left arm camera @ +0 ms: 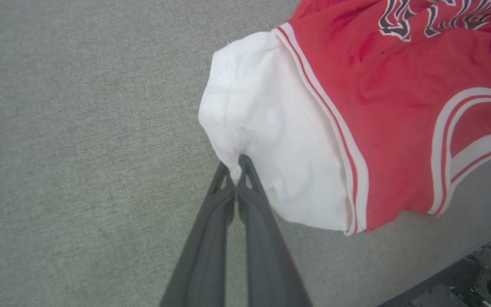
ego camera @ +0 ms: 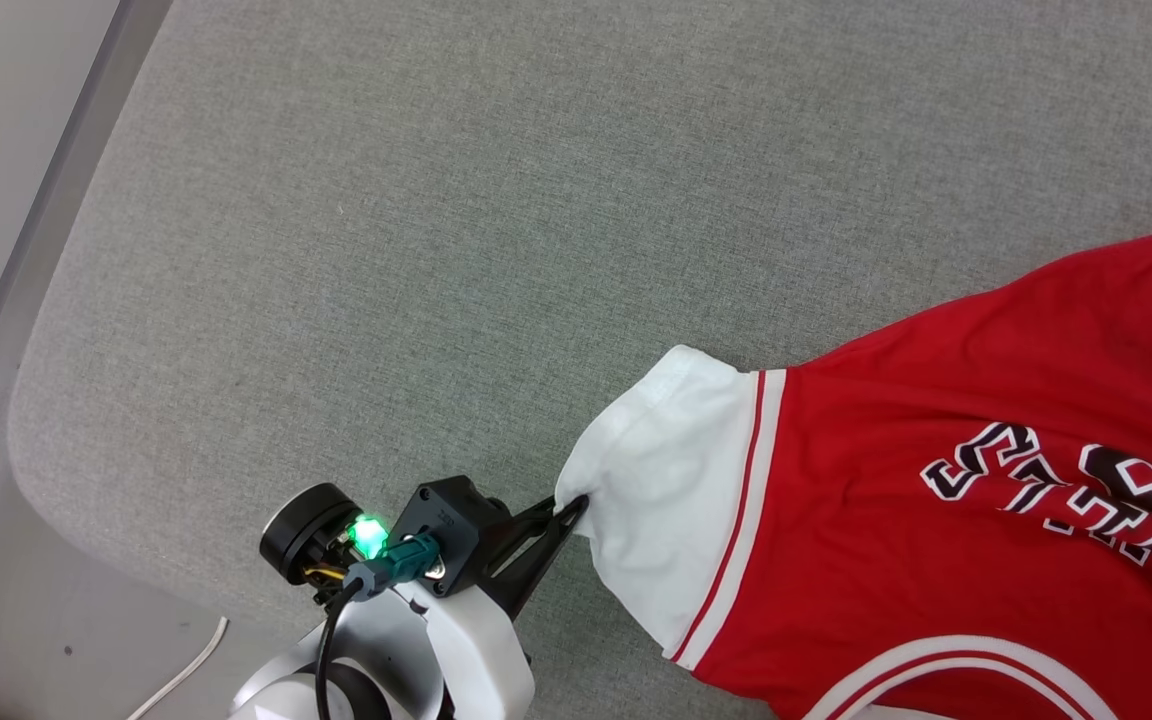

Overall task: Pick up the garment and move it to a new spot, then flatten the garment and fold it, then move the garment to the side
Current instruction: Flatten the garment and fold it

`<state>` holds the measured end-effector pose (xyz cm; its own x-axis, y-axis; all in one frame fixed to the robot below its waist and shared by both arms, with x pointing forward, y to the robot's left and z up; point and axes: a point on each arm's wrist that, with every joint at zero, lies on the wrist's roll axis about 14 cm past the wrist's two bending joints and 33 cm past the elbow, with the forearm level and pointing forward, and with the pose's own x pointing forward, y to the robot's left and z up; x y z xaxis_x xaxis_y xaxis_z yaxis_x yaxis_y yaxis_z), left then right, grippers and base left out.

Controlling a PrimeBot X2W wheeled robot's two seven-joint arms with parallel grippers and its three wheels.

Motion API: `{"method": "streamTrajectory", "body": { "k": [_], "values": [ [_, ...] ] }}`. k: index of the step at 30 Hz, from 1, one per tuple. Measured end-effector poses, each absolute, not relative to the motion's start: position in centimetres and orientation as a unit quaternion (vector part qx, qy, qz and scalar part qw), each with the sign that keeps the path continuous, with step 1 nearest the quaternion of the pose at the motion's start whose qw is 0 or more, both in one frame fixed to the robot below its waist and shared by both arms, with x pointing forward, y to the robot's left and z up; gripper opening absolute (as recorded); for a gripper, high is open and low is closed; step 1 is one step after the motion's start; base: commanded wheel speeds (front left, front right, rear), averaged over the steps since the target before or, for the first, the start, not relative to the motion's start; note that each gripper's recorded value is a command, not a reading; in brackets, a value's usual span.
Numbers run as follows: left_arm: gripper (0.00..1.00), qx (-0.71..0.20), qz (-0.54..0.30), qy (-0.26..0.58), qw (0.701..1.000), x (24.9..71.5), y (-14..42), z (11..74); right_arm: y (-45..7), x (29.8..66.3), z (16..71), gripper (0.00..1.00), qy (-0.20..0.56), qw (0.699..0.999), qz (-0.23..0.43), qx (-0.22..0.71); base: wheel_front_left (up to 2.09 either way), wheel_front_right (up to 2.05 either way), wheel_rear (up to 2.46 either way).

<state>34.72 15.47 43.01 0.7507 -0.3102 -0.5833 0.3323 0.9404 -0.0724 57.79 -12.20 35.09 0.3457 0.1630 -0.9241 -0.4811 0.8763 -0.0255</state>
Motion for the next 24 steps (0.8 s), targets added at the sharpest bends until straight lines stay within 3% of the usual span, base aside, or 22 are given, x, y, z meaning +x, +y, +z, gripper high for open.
{"method": "streamTrajectory", "body": {
  "k": [1,2,10,24],
  "values": [
    [0.0,0.018,-0.171,0.308,0.936,34.8,15.5,43.0,-12.2,57.6,34.9,0.13,0.54,0.803,0.201,-0.151,0.0,0.0,0.0],
    [0.0,0.018,-0.171,0.307,0.936,34.8,15.5,43.1,-12.2,57.4,34.8,0.0,0.542,0.801,0.203,-0.154,0.0,0.0,0.0],
    [0.0,0.02,-0.164,0.302,0.939,34.9,15.9,43.2,-11.5,57.1,35.1,0.0,0.526,0.81,0.217,-0.143,0.0,0.0,0.0],
    [0.0,0.046,-0.151,0.236,0.959,35.9,17.2,46.8,-12.9,57.5,44.4,0.0,0.368,0.9,0.208,-0.105,0.0,0.0,0.0]
  ]
}}
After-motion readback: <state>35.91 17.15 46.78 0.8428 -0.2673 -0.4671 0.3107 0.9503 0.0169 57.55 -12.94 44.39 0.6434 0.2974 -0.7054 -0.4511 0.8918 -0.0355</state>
